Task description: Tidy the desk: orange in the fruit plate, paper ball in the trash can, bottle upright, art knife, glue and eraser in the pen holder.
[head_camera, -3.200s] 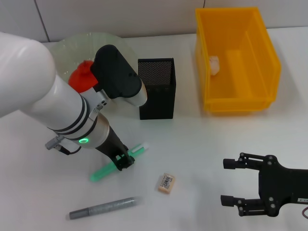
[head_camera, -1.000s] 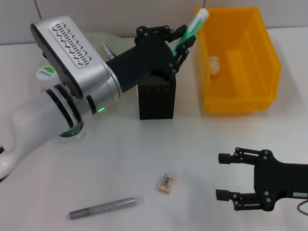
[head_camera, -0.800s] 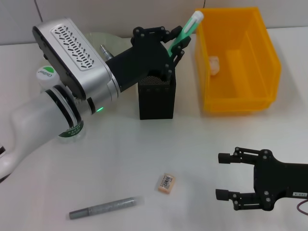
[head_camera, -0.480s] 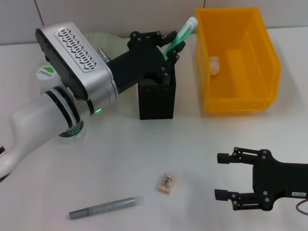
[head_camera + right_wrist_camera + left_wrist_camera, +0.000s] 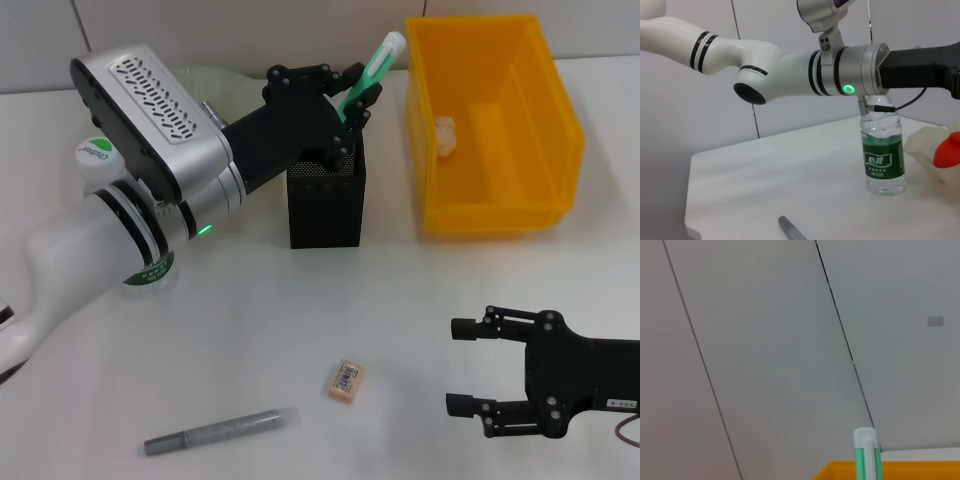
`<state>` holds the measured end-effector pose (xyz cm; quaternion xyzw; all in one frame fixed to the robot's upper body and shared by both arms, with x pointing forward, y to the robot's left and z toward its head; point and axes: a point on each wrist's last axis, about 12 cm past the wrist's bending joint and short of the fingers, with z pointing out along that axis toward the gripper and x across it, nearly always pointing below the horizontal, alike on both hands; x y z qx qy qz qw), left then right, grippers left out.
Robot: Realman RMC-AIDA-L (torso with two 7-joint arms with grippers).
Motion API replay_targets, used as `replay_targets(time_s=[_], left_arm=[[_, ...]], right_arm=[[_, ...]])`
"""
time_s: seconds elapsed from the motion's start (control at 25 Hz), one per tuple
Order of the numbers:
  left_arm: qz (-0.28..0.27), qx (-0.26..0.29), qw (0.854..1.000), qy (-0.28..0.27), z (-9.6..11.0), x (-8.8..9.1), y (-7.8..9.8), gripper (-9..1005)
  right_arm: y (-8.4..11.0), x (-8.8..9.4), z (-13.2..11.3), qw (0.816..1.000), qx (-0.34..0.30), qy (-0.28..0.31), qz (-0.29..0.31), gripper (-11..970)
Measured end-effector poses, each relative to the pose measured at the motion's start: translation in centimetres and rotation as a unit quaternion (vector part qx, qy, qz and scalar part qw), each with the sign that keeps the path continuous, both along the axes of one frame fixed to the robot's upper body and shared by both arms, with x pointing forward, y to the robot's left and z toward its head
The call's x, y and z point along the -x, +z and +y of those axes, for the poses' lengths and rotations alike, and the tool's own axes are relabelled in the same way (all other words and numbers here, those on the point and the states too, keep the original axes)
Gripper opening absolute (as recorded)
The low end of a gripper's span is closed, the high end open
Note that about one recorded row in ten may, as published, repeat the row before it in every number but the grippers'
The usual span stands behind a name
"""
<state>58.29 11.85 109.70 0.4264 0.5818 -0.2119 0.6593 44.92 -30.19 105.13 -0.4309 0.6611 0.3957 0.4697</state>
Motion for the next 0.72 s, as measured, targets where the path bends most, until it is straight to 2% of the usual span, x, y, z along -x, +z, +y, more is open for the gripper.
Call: replay_targets(time_s=[0.28,0.52,0.72], left_arm=[[0.013,0.026,0.999,0.014,0.2,0.0,0.2,249],[0.022,0.042,0.999,0.01,0.1,0.2,0.3,484],[0.077,0.125,0.989,-0.028,0.3,1.4,1.6,643]], right_arm=[[0.0,0.0,0.0,1.0,-0.002,0.001,0.003,792],[0.0,0.0,0.0,1.0,-0.002,0.001,0.004,792],[0.2,0.2,-0.2,1.0,-0.003,0.0,0.004,792]])
